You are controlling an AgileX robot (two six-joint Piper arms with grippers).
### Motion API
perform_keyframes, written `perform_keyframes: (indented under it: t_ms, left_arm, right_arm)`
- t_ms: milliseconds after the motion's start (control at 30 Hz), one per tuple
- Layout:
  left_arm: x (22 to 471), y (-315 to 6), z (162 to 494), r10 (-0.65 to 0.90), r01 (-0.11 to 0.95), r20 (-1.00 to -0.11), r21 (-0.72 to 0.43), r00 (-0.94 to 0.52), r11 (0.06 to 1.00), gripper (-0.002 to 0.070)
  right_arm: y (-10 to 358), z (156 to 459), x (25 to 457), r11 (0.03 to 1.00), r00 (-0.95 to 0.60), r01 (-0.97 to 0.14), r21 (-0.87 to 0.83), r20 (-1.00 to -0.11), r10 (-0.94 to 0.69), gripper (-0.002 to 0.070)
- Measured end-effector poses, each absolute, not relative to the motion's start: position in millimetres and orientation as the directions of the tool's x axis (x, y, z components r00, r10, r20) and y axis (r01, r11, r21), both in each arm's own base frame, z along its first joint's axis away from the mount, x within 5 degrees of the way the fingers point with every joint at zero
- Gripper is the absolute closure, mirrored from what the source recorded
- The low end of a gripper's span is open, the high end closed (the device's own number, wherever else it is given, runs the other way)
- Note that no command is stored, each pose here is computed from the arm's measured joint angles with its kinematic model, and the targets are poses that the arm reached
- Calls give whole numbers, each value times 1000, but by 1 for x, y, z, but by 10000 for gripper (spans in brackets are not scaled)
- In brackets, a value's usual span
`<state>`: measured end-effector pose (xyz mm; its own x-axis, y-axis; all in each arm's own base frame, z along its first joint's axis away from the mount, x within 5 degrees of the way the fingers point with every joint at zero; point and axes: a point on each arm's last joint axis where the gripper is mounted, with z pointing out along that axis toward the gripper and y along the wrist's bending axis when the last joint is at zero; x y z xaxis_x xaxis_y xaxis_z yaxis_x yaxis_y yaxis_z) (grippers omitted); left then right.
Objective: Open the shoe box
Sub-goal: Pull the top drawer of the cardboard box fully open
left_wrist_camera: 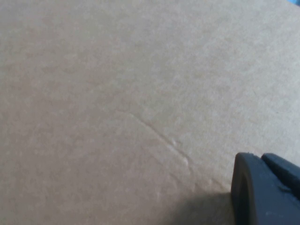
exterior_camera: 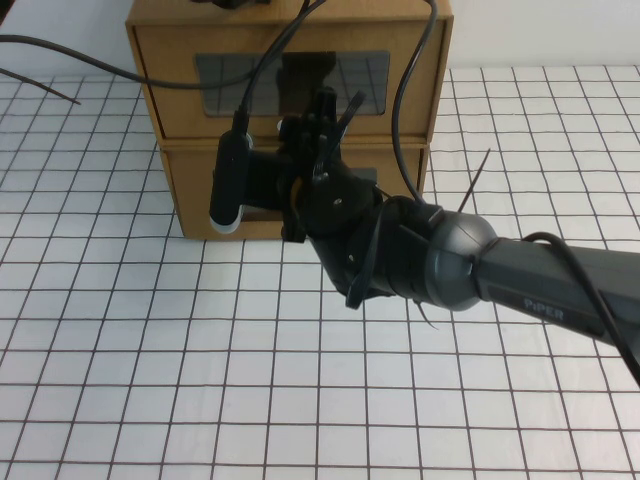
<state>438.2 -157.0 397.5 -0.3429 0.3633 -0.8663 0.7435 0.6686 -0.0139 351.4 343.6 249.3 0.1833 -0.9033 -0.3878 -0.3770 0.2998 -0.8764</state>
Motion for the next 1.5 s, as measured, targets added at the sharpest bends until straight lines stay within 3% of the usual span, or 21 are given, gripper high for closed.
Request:
perform_keyframes:
  t_ms: [633, 833, 1500]
  left_arm:
    - [438, -157, 397, 364, 744, -866, -14, -343, 668, 677]
    - [438, -157, 397, 364, 744, -866, -14, -343, 668, 677]
    - [438, -157, 397, 364, 744, -865, -17, -347, 668, 677]
  right_arm:
    - [341, 252, 354, 298, 171, -348, -889, -373, -912, 629]
    - [341, 253, 354, 296, 173, -344, -891, -370, -913, 662]
    - [345, 254, 348, 273, 161, -337, -901, -341, -926, 668]
